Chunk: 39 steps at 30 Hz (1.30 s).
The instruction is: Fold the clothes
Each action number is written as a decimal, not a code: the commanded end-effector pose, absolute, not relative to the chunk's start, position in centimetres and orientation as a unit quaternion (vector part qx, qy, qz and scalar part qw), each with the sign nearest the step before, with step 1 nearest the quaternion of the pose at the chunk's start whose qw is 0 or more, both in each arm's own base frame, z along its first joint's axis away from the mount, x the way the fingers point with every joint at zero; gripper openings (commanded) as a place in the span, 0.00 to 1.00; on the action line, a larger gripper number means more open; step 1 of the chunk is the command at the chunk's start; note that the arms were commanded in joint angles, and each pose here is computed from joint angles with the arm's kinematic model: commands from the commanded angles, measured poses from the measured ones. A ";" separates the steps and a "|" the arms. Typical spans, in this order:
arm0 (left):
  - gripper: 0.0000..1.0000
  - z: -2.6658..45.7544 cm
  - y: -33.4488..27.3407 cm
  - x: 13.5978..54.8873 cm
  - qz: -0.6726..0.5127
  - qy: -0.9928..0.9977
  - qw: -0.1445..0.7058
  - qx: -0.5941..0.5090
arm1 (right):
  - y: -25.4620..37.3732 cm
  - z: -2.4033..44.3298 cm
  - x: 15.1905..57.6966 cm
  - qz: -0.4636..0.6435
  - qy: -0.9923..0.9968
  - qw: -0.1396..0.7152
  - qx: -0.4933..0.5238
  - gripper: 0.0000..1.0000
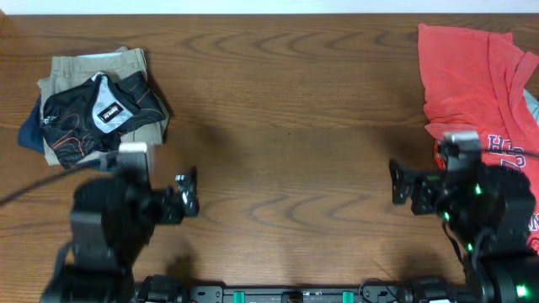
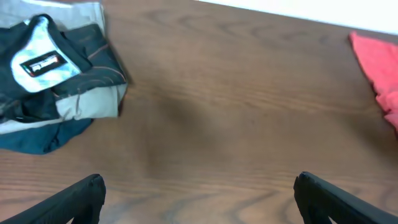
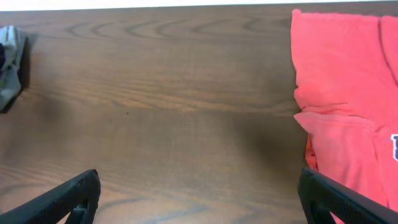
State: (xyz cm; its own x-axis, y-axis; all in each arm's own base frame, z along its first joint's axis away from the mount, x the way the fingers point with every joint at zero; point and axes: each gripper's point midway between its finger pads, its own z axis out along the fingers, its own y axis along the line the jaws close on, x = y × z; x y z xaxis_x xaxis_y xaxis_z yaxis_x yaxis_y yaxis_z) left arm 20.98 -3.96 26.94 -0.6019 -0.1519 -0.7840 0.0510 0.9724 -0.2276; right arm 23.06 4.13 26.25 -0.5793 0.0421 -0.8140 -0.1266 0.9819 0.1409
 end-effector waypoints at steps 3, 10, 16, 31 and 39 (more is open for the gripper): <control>0.98 27.9 -3.5 19.5 -0.118 0.867 0.483 -0.037 | 3.7 25.5 21.5 0.085 0.890 0.448 -0.024 0.99; 0.98 28.2 -3.5 19.2 -0.119 0.863 0.490 -0.037 | 3.6 23.6 20.0 0.082 0.911 0.403 -0.022 0.99; 0.98 28.2 -3.5 19.2 -0.119 0.863 0.490 -0.037 | 3.5 22.5 19.1 0.079 0.923 0.376 -0.021 0.99; 0.98 28.0 -3.5 19.1 -0.118 0.865 0.487 -0.037 | 2.6 22.8 18.7 0.055 0.917 0.395 -0.023 0.99; 0.98 27.2 -3.4 18.6 -0.115 0.875 0.469 -0.038 | 2.7 23.1 19.3 0.051 0.852 0.520 -0.045 0.99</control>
State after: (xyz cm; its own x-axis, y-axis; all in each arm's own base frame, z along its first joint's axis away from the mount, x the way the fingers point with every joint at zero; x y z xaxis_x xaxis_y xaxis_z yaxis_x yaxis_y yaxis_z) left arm 18.66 -3.60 27.52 -0.5500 -0.1611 -0.8195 0.0612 0.9708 -0.2319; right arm 19.44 3.09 24.19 -0.4922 0.0007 -0.8705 -0.1318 0.9884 0.0753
